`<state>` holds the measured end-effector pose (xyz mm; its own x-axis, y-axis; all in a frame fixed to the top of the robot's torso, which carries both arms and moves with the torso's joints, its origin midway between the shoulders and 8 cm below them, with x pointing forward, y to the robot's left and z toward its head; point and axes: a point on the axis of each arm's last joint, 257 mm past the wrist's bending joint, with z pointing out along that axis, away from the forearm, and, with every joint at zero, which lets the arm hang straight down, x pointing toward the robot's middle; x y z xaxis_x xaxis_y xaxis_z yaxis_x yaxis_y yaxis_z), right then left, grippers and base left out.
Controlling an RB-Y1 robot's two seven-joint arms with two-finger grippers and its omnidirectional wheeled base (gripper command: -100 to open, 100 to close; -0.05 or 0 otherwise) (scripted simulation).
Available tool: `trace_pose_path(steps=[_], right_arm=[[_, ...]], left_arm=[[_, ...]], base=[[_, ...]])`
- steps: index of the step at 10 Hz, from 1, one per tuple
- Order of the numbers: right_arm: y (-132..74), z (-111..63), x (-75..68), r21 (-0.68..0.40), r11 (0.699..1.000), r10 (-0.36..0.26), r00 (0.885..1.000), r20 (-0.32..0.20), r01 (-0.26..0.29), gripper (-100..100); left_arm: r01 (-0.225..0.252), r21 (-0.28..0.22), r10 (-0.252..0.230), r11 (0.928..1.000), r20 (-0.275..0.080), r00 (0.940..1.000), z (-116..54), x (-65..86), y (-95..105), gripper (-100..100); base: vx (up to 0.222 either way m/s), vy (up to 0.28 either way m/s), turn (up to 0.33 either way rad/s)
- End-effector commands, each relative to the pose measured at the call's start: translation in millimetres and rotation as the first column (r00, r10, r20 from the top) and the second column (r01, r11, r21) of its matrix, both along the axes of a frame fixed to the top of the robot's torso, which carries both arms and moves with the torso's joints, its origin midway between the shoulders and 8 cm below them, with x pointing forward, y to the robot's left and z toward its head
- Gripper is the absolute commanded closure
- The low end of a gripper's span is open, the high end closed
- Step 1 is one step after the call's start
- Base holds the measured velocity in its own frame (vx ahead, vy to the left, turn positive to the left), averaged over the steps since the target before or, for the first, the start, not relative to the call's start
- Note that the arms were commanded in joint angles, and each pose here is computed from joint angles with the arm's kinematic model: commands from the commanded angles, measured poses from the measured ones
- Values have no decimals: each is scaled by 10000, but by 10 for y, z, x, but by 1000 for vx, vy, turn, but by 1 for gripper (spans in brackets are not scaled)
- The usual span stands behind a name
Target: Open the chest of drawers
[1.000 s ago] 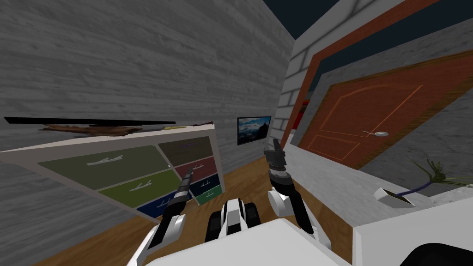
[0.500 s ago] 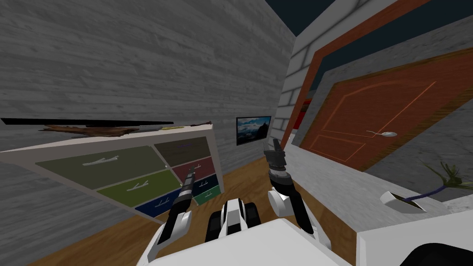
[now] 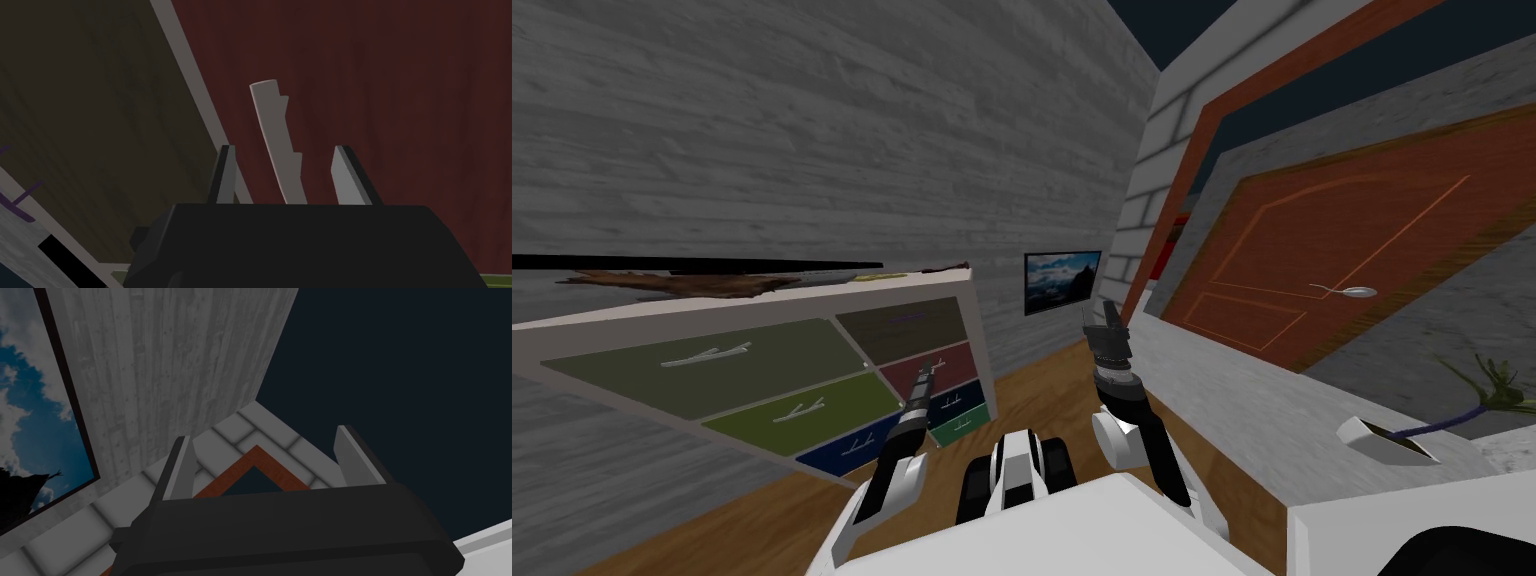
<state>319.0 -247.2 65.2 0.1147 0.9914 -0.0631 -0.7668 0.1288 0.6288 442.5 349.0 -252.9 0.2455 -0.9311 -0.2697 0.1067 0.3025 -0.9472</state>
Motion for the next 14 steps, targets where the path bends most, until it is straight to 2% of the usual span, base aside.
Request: trace_pose_path(steps=[1, 4, 5, 8, 9, 14], right_arm=[[0, 0, 0, 1, 10000, 1, 10000, 0, -1, 0], [1, 1, 1, 3, 10000, 2, 10000, 2, -2, 0], [1, 1, 1, 2, 10000, 2, 10000, 2, -2, 0], [0, 0, 1, 2, 10000, 1, 10000, 1, -1, 0], [1, 1, 1, 2, 10000, 2, 10000, 2, -2, 0], [0, 0, 0, 0, 10000, 0, 10000, -1, 0, 0]], left_arm=[[42, -9, -42, 10000, 57, 10000, 46, -10, -23, 100], [63, 12, -63, 10000, 115, 9999, 120, -30, -27, 100], [63, -52, -64, 10000, -50, 10000, 32, -33, -40, 100], [92, -9, -92, 10000, 17, 10000, 80, -94, -62, 100], [83, -79, -84, 9999, -100, 9999, 125, -47, -50, -100], [42, -102, -43, 9999, -100, 9999, 393, 28, 0, -100]], base=[[-132, -23, -6], [-213, -64, 15], [-91, -21, -10], [-176, -41, 7], [-111, -32, -12], [2, 0, -12]])
